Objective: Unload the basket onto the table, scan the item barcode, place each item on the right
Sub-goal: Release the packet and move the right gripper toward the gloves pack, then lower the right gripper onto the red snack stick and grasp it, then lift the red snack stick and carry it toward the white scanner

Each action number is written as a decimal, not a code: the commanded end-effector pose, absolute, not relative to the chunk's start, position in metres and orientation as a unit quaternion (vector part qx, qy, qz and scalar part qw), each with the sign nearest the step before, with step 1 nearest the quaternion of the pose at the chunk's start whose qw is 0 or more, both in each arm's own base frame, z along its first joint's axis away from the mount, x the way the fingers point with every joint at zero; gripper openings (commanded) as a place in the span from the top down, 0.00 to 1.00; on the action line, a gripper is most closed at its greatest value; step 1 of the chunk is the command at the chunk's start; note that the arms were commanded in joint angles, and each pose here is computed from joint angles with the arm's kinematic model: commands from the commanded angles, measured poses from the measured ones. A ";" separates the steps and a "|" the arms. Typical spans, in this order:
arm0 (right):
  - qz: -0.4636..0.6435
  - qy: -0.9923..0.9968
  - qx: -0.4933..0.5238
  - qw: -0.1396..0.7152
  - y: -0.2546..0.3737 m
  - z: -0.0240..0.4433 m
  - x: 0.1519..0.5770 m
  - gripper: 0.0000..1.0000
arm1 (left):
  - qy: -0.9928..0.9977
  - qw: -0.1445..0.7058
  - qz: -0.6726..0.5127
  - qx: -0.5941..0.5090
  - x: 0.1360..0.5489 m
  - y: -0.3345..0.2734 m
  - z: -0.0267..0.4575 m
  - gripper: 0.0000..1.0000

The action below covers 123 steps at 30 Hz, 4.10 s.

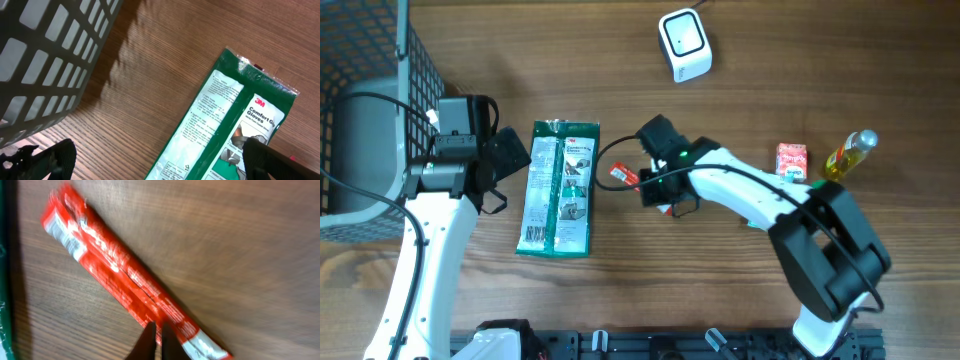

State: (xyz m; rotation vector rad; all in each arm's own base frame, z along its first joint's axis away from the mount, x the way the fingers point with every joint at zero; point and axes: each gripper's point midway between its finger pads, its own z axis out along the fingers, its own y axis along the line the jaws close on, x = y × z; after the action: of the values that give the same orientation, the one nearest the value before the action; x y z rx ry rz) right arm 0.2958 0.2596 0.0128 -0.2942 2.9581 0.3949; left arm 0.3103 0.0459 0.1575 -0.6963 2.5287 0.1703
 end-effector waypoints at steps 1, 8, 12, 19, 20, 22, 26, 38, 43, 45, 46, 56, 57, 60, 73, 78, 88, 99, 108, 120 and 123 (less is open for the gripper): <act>0.120 0.966 -0.176 0.143 0.256 0.053 0.310 0.86 | 0.926 0.260 0.067 -0.264 0.312 0.049 0.161 0.00; 0.089 0.962 -0.222 0.131 0.233 0.073 0.289 0.65 | 0.926 0.260 0.067 -0.264 0.312 0.049 0.161 0.00; 0.070 0.967 -0.224 0.104 0.225 0.051 0.281 0.65 | 0.926 0.260 0.067 -0.264 0.312 0.049 0.161 0.00; 0.050 0.958 -0.273 0.069 0.222 0.019 0.277 0.64 | 0.926 0.260 0.067 -0.264 0.312 0.049 0.161 0.00; 0.049 0.957 -0.277 0.069 0.223 0.015 0.278 0.64 | 0.926 0.260 0.067 -0.264 0.312 0.049 0.161 0.00; 0.047 0.955 -0.286 0.069 0.224 0.009 0.280 0.65 | 0.926 0.260 0.067 -0.264 0.312 0.049 0.161 0.00; 0.041 0.951 -0.297 0.071 0.224 0.000 0.284 0.65 | 0.926 0.260 0.067 -0.264 0.312 0.049 0.161 0.00; 0.044 0.951 -0.295 0.081 0.228 -0.006 0.290 0.70 | 0.926 0.260 0.067 -0.264 0.312 0.049 0.161 0.00; 0.035 0.953 -0.296 0.057 0.224 -0.025 0.285 0.69 | 0.926 0.260 0.067 -0.264 0.312 0.049 0.161 0.00; 0.032 0.953 -0.296 0.049 0.223 -0.032 0.284 0.74 | 0.926 0.260 0.067 -0.264 0.312 0.049 0.161 0.00; 0.032 0.953 -0.297 0.049 0.223 -0.032 0.284 0.83 | 0.926 0.260 0.067 -0.264 0.312 0.049 0.161 0.00; 0.089 0.923 -0.335 0.165 0.249 0.059 0.303 0.96 | 0.926 0.260 0.067 -0.264 0.312 0.049 0.161 0.00; 0.099 0.920 -0.336 0.175 0.251 0.069 0.303 0.96 | 0.926 0.260 0.067 -0.264 0.312 0.049 0.161 0.00; 0.112 0.914 -0.337 0.195 0.254 0.087 0.303 0.96 | 0.926 0.260 0.067 -0.264 0.312 0.049 0.161 0.00; 0.203 0.899 -0.323 0.216 0.272 0.128 0.291 0.96 | 0.926 0.260 0.067 -0.264 0.312 0.049 0.161 0.00; 0.200 0.869 -0.367 0.266 0.261 0.173 0.279 0.96 | 0.926 0.260 0.067 -0.264 0.312 0.049 0.161 0.00; 0.146 0.859 -0.373 0.318 0.225 0.214 0.264 0.96 | 0.926 0.260 0.067 -0.264 0.312 0.049 0.161 0.00; 0.147 0.862 -0.369 0.316 0.225 0.214 0.264 0.96 | 0.926 0.260 0.067 -0.264 0.312 0.049 0.161 0.00; 0.146 0.863 -0.366 0.316 0.224 0.214 0.265 0.96 | 0.926 0.260 0.067 -0.264 0.312 0.049 0.161 0.00; 0.115 0.876 -0.335 0.327 0.214 0.213 0.275 0.96 | 0.926 0.260 0.067 -0.264 0.312 0.049 0.161 0.00; 0.114 0.876 -0.337 0.326 0.214 0.212 0.275 0.96 | 0.926 0.260 0.067 -0.264 0.312 0.049 0.161 0.00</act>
State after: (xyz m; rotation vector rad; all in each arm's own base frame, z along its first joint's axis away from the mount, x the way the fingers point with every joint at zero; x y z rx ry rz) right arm 0.2711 0.2162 0.2087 -0.8933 2.3090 0.3205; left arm 0.3103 0.0459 0.1575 -0.6963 2.5287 0.1703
